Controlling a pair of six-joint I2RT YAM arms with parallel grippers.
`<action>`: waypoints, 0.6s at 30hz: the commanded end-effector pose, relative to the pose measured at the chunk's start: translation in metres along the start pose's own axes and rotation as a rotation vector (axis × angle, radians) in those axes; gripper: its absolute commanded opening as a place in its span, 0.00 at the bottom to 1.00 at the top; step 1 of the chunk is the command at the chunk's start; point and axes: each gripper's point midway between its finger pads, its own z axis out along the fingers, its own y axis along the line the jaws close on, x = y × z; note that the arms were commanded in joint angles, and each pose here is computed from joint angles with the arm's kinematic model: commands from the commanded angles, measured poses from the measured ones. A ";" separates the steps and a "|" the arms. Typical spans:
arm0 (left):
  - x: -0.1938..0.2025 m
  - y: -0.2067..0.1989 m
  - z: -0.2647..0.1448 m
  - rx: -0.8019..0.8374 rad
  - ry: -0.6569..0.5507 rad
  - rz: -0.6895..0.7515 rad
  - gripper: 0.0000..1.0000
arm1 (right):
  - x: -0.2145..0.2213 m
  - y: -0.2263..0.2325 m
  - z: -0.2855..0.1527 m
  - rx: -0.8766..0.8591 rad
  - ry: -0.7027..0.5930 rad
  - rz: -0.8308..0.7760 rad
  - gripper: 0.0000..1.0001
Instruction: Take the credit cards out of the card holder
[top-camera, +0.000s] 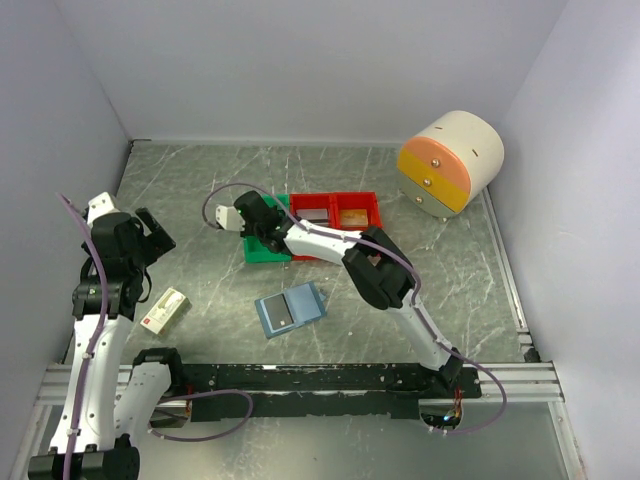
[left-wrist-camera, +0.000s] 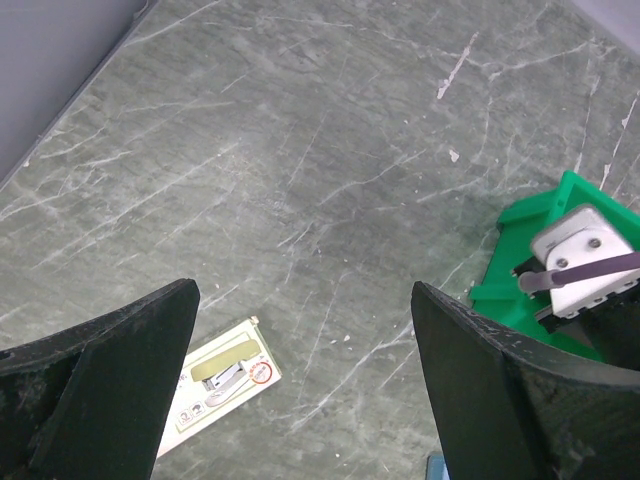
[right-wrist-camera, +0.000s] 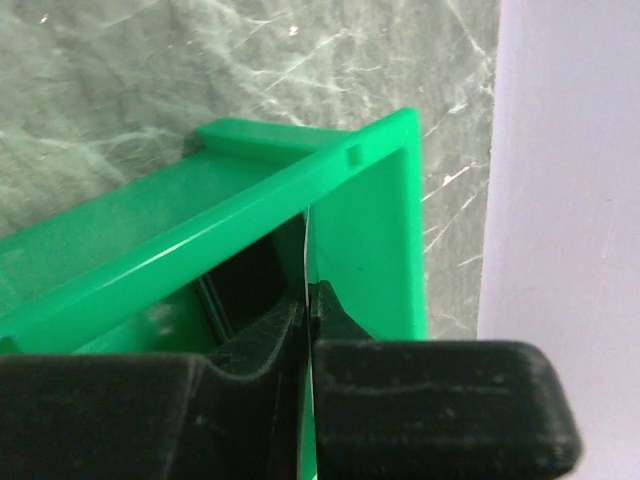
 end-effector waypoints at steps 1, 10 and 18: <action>-0.007 0.001 -0.002 0.003 -0.023 -0.004 1.00 | 0.007 -0.006 0.004 0.005 0.038 0.024 0.03; -0.004 -0.002 0.000 0.013 -0.008 0.004 1.00 | 0.010 0.002 0.011 -0.023 0.044 0.022 0.06; -0.004 -0.001 0.000 0.013 -0.011 0.004 1.00 | 0.012 0.001 0.011 -0.018 0.050 0.023 0.15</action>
